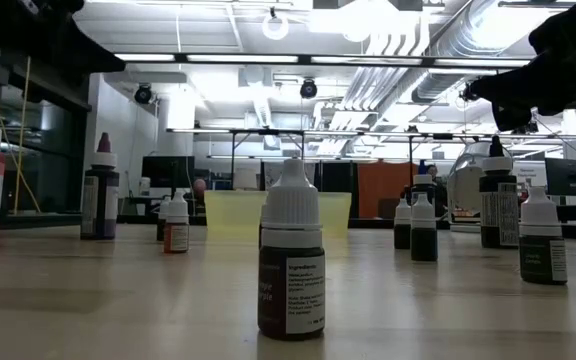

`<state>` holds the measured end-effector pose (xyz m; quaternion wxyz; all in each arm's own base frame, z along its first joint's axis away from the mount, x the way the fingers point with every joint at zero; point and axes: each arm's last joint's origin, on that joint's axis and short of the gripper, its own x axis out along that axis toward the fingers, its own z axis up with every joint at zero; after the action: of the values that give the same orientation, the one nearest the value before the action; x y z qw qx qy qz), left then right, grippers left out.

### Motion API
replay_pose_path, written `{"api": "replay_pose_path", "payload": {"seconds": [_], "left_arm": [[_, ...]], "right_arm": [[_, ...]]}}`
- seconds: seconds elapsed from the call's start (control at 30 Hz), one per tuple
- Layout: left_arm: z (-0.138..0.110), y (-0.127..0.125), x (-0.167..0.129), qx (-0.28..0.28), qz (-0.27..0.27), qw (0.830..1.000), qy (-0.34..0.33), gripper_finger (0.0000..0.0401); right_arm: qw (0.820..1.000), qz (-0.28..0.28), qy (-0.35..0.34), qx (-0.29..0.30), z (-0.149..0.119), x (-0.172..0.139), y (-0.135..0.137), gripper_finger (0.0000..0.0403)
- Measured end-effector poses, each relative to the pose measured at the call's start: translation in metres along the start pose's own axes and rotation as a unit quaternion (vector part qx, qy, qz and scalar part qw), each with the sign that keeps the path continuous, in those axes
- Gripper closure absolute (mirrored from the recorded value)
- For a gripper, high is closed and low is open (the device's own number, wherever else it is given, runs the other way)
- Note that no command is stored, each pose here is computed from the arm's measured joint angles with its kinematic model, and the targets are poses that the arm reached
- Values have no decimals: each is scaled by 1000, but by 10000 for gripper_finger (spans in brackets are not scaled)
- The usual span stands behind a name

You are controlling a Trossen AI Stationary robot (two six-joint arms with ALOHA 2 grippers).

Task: Pick & Place food coloring
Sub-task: Put the large violet food coloring bottle into the yellow container

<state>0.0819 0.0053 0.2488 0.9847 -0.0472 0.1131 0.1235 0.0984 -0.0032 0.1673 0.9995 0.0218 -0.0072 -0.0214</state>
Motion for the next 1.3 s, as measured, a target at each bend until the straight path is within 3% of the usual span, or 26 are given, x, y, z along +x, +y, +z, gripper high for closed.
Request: {"api": "replay_pose_path", "payload": {"seconds": [0.17,0.37,0.6,0.77,1.1,1.3], "left_arm": [[27,-6,8,8,7,996,88,390],[53,-16,22,26,-15,978,206,321],[72,-27,44,33,-29,933,356,218],[78,-33,64,63,-19,892,448,173],[64,-46,116,104,-19,821,562,158],[52,-51,140,68,20,797,599,158]], "right_arm": [[1000,0,0,0,0,0,0,402],[1000,0,0,0,0,0,0,402],[1000,0,0,0,0,0,0,402],[1000,0,0,0,0,0,0,402],[1000,0,0,0,0,0,0,402],[1000,0,0,0,0,0,0,402]]}}
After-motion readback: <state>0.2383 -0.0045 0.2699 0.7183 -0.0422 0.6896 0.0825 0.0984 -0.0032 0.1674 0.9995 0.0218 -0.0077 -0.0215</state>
